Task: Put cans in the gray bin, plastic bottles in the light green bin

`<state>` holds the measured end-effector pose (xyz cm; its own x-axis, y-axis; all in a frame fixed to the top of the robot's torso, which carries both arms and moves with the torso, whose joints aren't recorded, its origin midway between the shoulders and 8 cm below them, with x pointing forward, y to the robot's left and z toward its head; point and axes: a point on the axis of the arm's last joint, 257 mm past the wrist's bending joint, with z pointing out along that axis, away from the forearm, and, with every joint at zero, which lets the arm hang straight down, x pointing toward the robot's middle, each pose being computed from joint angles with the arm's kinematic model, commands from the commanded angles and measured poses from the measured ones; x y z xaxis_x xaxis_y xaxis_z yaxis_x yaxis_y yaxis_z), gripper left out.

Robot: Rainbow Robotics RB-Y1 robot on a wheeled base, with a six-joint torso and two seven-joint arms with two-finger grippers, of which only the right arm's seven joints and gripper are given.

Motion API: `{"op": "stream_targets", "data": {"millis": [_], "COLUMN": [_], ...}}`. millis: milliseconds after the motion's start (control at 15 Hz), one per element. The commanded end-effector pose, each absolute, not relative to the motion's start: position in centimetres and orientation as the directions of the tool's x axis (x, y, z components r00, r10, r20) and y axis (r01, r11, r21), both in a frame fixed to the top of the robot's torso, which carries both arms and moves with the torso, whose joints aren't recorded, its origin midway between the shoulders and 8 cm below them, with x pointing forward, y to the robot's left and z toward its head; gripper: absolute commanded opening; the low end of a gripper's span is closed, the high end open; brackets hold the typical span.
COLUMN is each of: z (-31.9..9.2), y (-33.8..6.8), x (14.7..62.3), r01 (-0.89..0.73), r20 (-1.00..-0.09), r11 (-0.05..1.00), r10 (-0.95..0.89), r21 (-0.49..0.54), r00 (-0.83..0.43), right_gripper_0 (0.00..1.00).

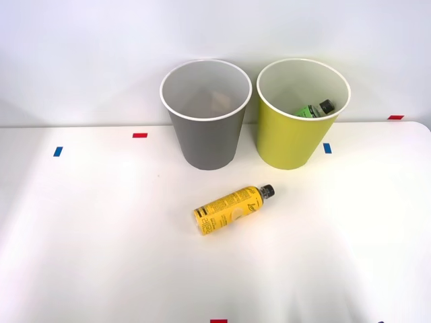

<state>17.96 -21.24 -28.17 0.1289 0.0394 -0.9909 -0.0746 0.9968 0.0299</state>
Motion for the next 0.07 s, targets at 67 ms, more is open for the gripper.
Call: {"op": "stream_targets", "data": {"millis": [67], "z": [-28.17], "y": [-21.24], "x": [17.96], "r01": [-0.075], "r20": [-0.991], "r11": [0.997], "r10": [0.039], "r21": [0.03], "r00": [0.129], "right_gripper_0": [1.0]}}
